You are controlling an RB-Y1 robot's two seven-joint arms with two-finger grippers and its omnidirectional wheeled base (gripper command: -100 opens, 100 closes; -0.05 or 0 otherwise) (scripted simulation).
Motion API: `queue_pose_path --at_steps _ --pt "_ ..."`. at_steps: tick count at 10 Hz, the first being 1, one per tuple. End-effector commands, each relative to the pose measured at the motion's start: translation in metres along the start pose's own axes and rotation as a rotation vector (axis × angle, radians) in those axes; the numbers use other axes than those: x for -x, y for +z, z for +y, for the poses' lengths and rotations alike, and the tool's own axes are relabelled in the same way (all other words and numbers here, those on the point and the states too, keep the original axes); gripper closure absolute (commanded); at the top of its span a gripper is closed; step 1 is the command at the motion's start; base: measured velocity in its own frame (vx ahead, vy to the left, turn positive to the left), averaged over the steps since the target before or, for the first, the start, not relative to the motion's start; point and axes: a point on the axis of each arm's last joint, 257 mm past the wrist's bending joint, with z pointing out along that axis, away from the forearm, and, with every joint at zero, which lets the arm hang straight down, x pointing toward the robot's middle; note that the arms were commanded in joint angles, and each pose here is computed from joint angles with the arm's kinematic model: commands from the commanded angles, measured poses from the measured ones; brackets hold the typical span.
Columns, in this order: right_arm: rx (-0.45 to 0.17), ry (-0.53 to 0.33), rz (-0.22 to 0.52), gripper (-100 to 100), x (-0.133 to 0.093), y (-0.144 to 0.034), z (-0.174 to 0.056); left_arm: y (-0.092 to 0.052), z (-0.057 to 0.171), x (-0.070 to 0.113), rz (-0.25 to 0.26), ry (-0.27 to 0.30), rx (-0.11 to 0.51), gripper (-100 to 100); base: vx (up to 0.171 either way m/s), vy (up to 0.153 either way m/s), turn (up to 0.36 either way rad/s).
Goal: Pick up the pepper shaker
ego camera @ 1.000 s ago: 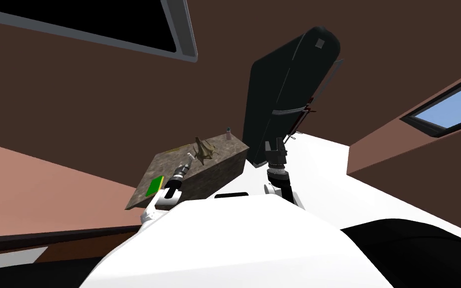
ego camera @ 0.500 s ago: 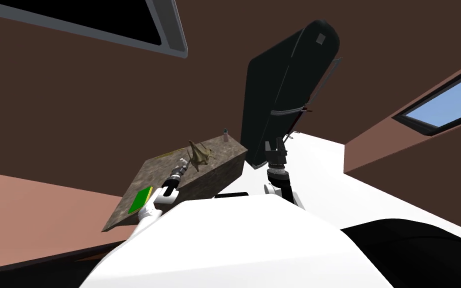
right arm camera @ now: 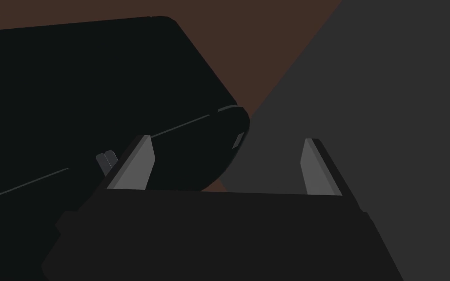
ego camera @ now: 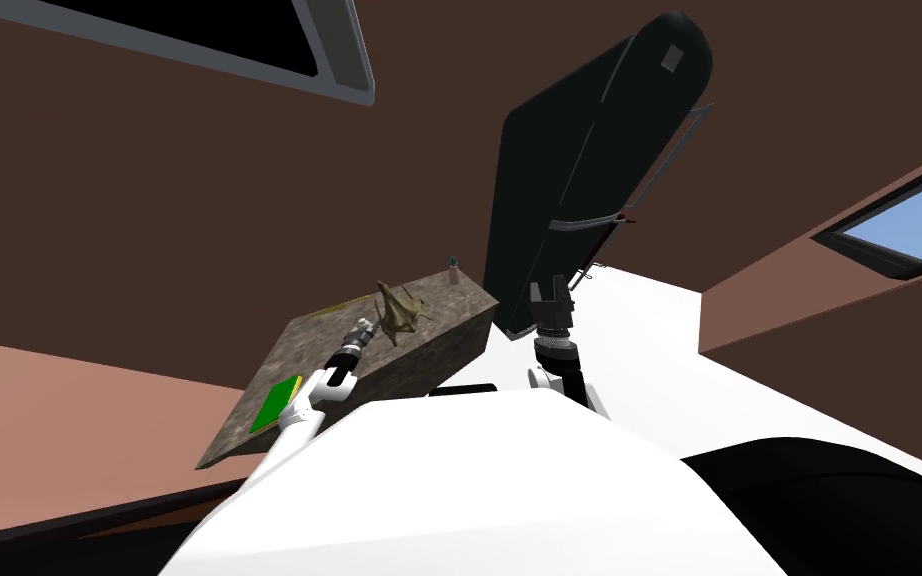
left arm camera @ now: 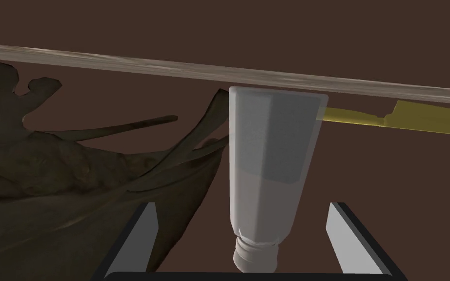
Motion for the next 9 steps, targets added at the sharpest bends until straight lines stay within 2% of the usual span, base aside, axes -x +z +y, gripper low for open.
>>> queue_pose_path --at_steps 1,2,3,4,5,6,7,8,9 --pt "0.000 0.000 0.000 0 0.000 0.000 0.000 0.005 0.004 -0.008 0.013 -0.001 0.005 -100 -0.002 -0.029 -0.030" --pt "0.000 0.000 0.000 0 0.000 0.000 0.000 0.004 0.008 -0.014 0.025 -0.002 0.013 -100 -0.003 -0.003 -0.011" --pt "0.000 0.000 0.000 0 0.000 0.000 0.000 0.018 -0.010 0.001 -0.009 0.007 -0.046 -100 -0.003 -0.033 0.142" --pt "0.000 0.000 0.000 0 0.000 0.000 0.000 0.022 -0.005 -0.005 0.003 0.004 -0.034 -100 0.000 -0.047 0.090" --pt "0.000 0.000 0.000 0 0.000 0.000 0.000 0.020 0.004 -0.018 0.029 0.002 -0.016 -100 0.006 -0.024 -0.003" --pt "0.000 0.000 0.000 0 0.000 0.000 0.000 0.035 -0.015 0.001 -0.008 0.012 -0.076 -100 0.001 -0.047 0.147" --pt "0.000 0.000 0.000 0 0.000 0.000 0.000 0.038 -0.011 -0.004 0.003 0.009 -0.065 -100 0.003 -0.055 0.084" --pt "0.000 0.000 0.000 0 0.000 0.000 0.000 0.036 -0.002 -0.016 0.027 0.007 -0.048 -100 0.009 -0.022 -0.007" --pt "0.000 0.000 0.000 0 0.000 0.000 0.000 0.051 -0.019 0.001 -0.006 0.017 -0.102 -100 0.004 -0.032 0.120"
